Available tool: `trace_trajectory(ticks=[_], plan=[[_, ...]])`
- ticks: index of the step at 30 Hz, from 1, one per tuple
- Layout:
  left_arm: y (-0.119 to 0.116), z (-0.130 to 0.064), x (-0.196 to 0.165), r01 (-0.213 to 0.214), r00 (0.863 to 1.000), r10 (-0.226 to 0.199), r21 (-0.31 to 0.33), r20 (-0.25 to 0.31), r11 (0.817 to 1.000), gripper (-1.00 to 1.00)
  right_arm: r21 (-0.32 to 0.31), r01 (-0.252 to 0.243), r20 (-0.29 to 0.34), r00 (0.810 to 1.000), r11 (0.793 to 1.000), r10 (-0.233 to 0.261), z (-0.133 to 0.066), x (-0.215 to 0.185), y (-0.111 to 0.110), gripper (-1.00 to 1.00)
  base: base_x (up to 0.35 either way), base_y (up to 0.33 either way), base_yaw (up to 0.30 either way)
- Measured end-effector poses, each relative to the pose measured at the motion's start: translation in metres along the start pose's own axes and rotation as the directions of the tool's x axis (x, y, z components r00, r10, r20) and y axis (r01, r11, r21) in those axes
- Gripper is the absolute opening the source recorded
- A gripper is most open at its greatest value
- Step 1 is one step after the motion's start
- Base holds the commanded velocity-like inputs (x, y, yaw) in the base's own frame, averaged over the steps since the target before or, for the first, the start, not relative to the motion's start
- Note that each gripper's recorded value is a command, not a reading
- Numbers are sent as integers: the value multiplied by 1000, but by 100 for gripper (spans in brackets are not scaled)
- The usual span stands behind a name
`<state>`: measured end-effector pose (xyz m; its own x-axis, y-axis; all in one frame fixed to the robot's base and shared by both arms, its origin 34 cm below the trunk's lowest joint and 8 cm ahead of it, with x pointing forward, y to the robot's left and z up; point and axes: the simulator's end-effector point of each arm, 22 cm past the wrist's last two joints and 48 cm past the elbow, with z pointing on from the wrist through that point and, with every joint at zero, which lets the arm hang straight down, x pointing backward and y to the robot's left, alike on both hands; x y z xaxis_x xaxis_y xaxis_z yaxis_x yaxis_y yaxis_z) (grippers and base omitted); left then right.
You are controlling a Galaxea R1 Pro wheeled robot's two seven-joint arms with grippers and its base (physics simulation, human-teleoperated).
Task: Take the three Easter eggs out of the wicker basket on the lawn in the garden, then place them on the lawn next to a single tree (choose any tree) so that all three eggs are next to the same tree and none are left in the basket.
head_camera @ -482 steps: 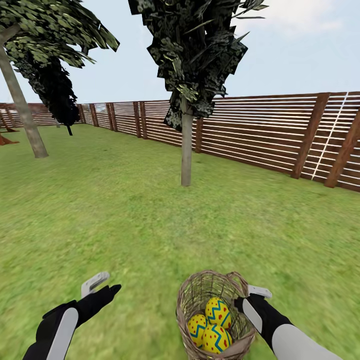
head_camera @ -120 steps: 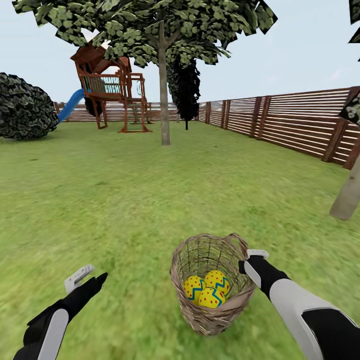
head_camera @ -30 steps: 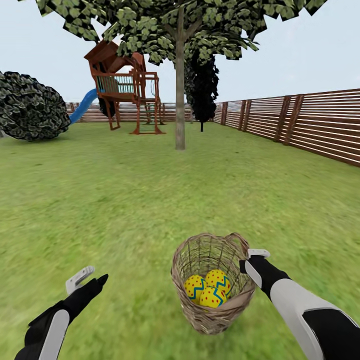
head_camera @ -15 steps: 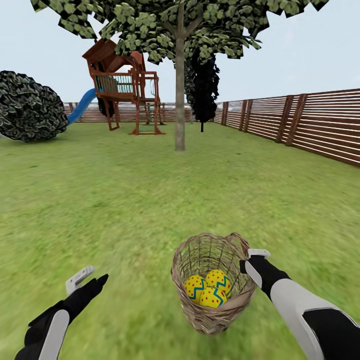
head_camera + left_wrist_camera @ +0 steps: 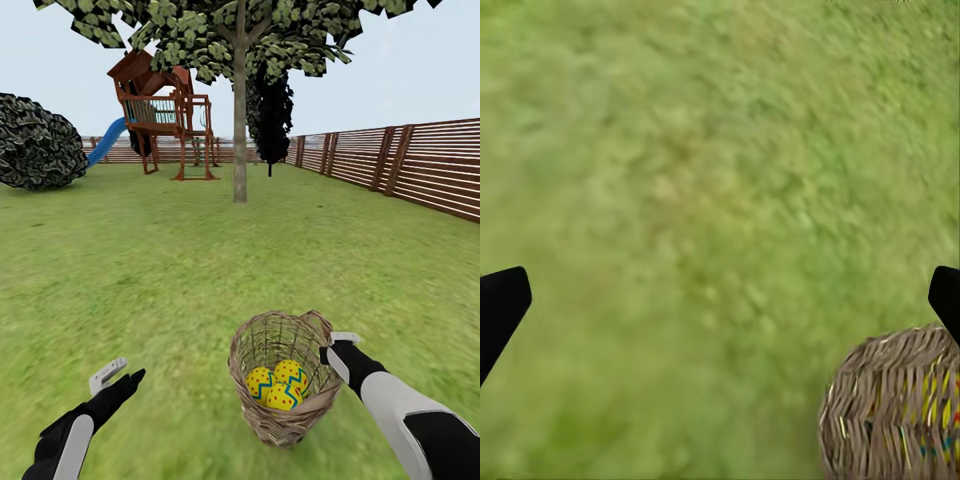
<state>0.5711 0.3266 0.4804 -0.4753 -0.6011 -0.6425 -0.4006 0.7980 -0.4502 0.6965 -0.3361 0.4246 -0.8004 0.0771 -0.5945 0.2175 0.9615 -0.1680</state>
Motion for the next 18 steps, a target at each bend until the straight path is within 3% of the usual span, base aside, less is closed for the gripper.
trace_trajectory(ticks=[18], plan=[[0, 0, 1, 0, 1000, 0, -1, -2, 1000, 100, 0, 0, -1, 1000, 1000, 0, 0, 0, 1, -100, 334, 0, 0]])
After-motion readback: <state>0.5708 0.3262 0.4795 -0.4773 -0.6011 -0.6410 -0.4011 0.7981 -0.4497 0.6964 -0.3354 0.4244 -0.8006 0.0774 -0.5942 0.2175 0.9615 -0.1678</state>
